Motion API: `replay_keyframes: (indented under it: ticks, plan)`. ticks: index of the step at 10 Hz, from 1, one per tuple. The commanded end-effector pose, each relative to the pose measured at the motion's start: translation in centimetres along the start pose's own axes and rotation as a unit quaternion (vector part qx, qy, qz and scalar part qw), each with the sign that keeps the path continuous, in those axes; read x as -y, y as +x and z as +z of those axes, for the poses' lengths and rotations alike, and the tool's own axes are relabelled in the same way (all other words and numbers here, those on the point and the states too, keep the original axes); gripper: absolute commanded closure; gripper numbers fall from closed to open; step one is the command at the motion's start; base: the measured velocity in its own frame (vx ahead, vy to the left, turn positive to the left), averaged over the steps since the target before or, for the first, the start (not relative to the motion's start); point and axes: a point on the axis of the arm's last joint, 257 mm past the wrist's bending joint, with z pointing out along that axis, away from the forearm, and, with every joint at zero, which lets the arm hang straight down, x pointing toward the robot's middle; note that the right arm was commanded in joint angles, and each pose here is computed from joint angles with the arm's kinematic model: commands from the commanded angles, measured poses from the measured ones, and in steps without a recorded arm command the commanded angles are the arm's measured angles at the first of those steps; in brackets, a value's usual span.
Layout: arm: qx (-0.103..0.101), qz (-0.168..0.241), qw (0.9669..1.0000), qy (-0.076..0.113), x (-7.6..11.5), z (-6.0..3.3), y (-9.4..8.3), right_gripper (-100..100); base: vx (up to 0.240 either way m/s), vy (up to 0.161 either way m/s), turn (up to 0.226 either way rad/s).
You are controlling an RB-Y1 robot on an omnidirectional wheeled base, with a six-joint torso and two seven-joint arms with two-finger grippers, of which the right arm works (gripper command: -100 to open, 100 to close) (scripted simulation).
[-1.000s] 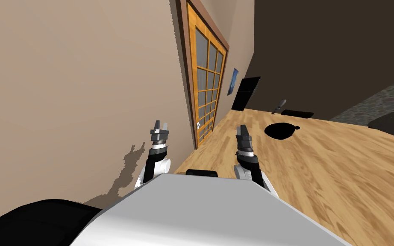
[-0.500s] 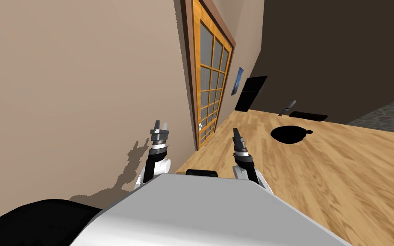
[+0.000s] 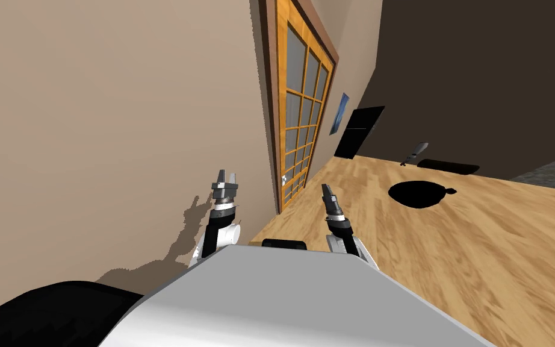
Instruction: Pull the door open
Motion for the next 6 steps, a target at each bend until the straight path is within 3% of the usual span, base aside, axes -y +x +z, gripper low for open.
replay_keyframes:
  ticks: [1, 2, 6]
  plan:
    - [-0.013, -0.017, 0.9998, 0.002, 0.9, -0.39, 1.2, -100, 0.056, 0.004, 0.073]
    - [-0.015, -0.016, 0.9998, 0.005, 1.1, -0.52, 1.3, -100, 0.047, 0.003, 0.04]
    - [-0.052, -0.059, 0.9968, 0.011, 3.3, -1.86, 4.2, -100, 0.078, 0.002, 0.086]
